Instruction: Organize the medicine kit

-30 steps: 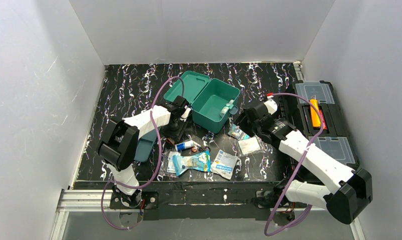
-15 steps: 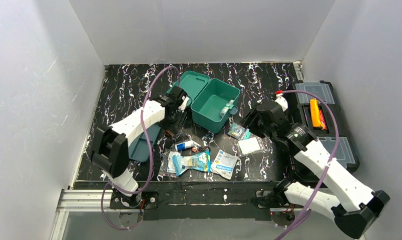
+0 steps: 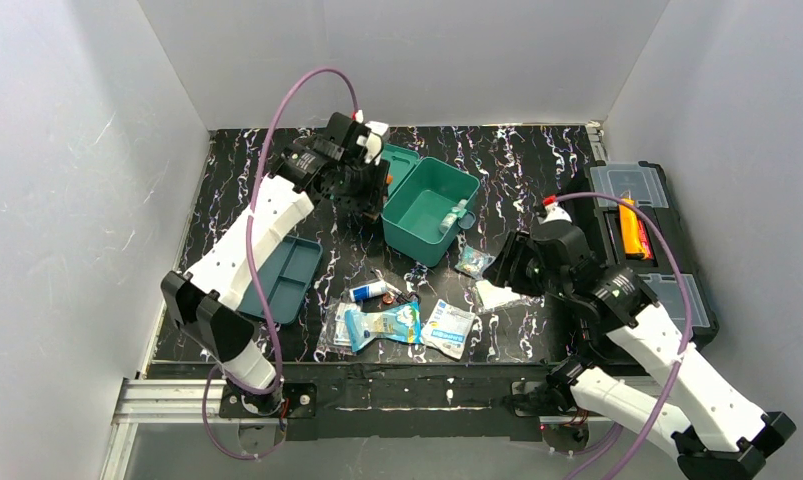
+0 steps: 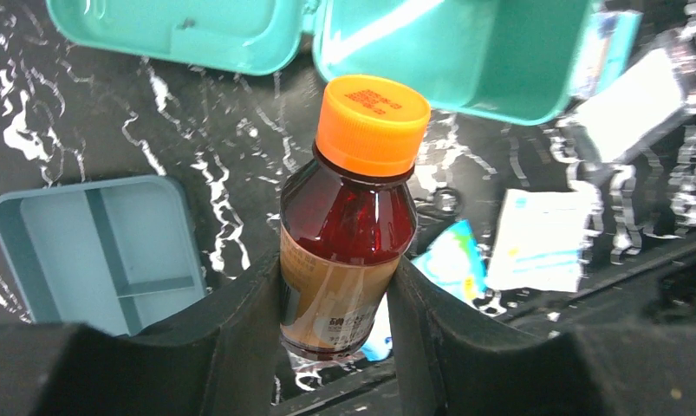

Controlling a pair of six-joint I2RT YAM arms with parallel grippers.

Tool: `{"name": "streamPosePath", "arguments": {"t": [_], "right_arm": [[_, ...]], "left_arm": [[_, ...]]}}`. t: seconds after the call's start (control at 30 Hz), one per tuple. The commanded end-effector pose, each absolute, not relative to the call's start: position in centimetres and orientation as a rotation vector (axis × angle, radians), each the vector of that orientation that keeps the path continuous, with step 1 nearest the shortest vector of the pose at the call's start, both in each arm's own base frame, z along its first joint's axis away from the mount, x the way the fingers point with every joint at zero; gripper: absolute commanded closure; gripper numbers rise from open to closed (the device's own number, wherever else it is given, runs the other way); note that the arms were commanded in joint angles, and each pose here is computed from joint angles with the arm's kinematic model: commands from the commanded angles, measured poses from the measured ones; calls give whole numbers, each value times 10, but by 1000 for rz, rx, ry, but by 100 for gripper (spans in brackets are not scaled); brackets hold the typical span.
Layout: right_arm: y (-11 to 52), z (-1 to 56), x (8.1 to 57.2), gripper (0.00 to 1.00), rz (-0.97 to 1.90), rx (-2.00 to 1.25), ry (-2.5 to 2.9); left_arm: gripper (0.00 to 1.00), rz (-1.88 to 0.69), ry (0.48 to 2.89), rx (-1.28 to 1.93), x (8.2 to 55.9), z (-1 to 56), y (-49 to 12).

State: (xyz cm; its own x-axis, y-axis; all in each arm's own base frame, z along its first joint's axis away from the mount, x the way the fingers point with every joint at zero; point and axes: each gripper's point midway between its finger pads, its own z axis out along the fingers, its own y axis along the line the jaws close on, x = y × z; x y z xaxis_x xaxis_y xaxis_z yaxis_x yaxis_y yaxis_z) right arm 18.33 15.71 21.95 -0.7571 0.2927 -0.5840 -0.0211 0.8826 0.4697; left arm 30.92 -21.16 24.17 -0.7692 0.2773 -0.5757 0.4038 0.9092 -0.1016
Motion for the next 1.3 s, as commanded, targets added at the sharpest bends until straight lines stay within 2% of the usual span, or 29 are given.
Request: {"name": "streamPosePath", "arguments": {"t": [0.0,0.27,0.57,1.03,1.2,1.27], "right_arm": [[156,210,162,43,652,88,2389],[147,194,140,42,690,85,2414],[137,186,125,41,686,98,2438],[135,167,116,40,693,122,2484],[133,163,115,38,678,123,2498],[133,161,114,37,676,125,2503]], "left_arm": [[100,-468,2460,511,315,268,-248],[100,-560,2407,538,354,269,-306],[100,-554,2473,520,391,217,-342],[100,-577,2622,510,400,132,-367],[89,-589,2651,505,401,118,-372],[82,-599,2654,507,400,116,-374]]}}
